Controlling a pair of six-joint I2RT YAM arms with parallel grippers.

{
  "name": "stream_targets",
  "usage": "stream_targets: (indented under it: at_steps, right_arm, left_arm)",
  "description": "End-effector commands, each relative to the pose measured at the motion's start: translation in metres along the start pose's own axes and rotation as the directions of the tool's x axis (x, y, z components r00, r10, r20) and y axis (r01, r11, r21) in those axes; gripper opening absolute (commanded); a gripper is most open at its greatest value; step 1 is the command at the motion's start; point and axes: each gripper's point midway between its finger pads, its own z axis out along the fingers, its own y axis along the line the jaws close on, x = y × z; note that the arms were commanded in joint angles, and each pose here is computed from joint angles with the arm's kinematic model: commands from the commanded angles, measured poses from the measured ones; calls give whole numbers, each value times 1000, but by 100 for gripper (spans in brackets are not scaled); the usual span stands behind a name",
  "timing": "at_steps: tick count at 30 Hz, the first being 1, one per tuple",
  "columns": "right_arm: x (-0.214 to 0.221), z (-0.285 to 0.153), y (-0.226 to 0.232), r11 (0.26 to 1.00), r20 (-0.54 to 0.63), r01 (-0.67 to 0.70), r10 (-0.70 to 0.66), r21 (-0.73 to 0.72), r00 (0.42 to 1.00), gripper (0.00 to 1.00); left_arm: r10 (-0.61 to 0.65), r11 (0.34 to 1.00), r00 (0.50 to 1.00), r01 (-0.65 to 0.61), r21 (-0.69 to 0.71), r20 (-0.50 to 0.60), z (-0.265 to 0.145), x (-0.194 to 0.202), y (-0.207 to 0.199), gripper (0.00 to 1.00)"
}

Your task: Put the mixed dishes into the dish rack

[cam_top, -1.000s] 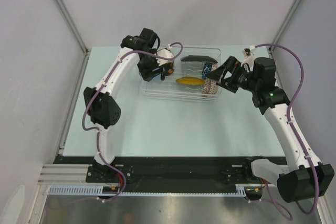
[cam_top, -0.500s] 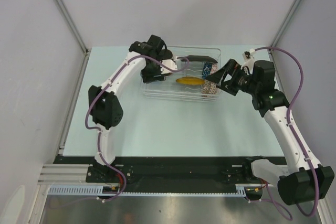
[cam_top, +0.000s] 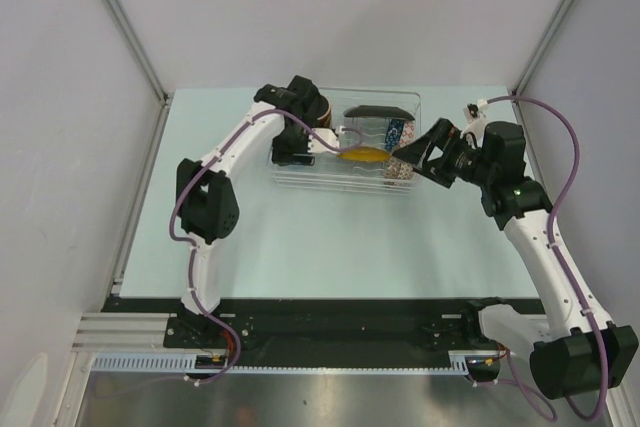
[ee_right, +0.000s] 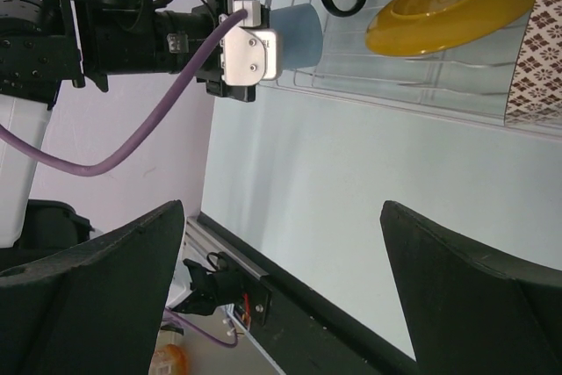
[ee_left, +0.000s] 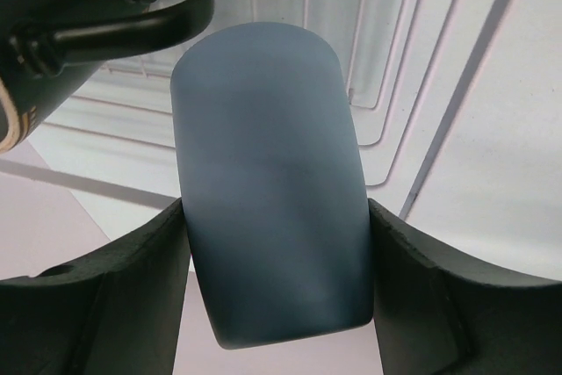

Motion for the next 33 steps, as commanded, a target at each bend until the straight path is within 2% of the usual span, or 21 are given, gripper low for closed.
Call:
stream_targets:
  at_steps: [1, 6, 15, 20, 27, 33]
  right_arm:
    - [-6, -4, 5, 1000, 35, 10, -9, -20, 999, 100]
    - [-5, -2, 2, 1000, 36, -2, 3, -17, 999, 100]
    - [-2, 0, -4, 1000, 30, -21, 21, -13, 999, 100]
    - [0, 1, -5, 1000, 26, -25, 26, -13, 999, 100]
    - [4, 1, -7, 999, 16, -26, 26, -18, 1000, 100]
    - [6, 4, -8, 999, 7, -33, 33, -29, 999, 100]
  left_arm:
    - [136, 990, 990, -137, 38, 34, -2, -5, -10, 0]
    - [223, 970, 974, -225, 93, 26, 2, -1, -20, 0]
    - [276, 951, 961, -269, 150, -22, 23, 6, -22, 0]
    - [270, 956, 963, -265, 123, -19, 36, -2, -10, 2]
    - [253, 965, 967, -254, 62, 14, 37, -16, 2, 18]
    - [238, 971, 971, -239, 29, 23, 34, -22, 7, 42]
